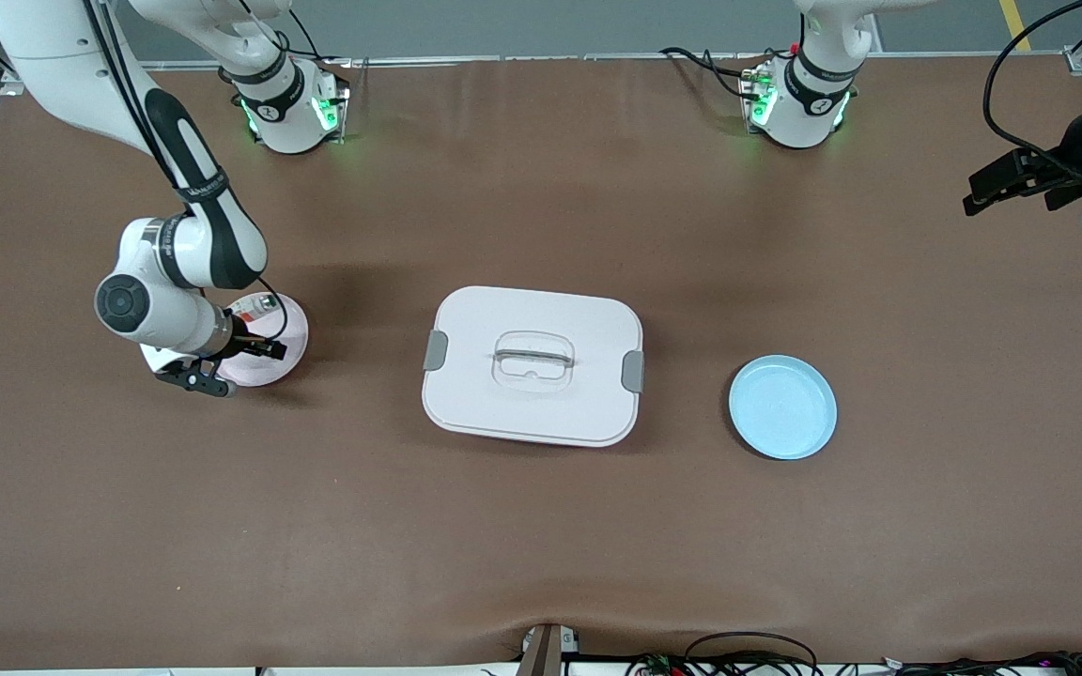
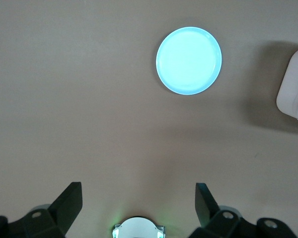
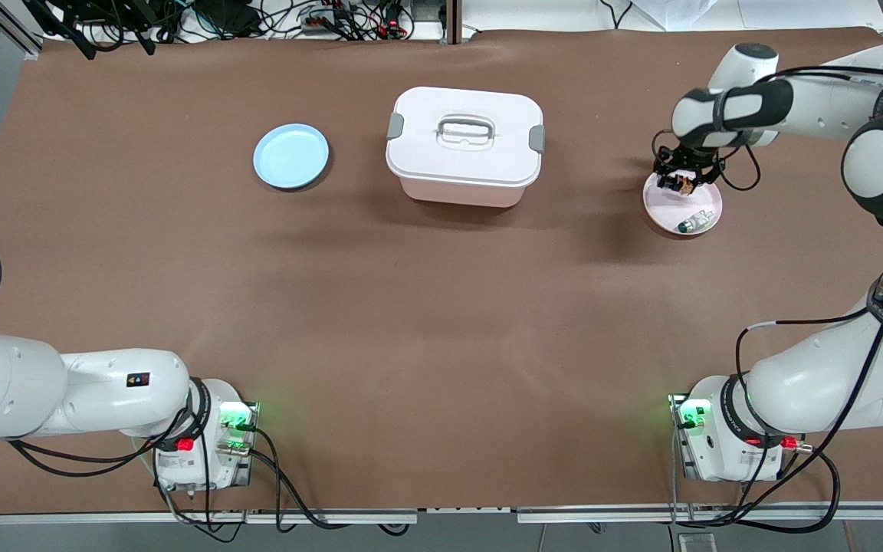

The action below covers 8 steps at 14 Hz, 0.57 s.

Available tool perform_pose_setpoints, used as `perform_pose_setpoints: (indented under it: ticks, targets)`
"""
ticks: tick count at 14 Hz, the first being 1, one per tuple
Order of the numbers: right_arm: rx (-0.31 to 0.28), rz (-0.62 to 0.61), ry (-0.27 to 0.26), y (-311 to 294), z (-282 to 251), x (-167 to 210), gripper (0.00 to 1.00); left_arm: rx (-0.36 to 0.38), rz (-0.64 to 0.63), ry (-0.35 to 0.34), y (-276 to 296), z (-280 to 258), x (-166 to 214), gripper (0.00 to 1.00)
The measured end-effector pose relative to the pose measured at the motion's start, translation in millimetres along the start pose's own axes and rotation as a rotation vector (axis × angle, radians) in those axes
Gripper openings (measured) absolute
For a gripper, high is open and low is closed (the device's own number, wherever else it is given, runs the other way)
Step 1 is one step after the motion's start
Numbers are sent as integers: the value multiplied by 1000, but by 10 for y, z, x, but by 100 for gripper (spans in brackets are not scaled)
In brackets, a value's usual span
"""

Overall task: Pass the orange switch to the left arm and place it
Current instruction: 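Lift the switch with the right gripper and carry it over the box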

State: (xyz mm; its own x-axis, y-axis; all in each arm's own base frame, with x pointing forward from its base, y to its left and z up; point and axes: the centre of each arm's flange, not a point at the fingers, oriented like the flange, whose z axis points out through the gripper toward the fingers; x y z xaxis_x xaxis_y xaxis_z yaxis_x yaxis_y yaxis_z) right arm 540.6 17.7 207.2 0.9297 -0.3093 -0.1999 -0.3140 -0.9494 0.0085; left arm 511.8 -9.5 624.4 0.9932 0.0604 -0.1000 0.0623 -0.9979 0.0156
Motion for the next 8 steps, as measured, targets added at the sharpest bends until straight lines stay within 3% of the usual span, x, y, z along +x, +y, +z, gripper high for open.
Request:
perform_pose_setpoints:
  ticks: [3, 8]
  targets:
    - [67, 83, -100, -210, -336, -28, 73, 1, 7, -1, 39, 1, -4, 100]
    - [63, 249, -176, -989, -995, -202, 73, 0, 8, 12, 45, -57, -7, 100]
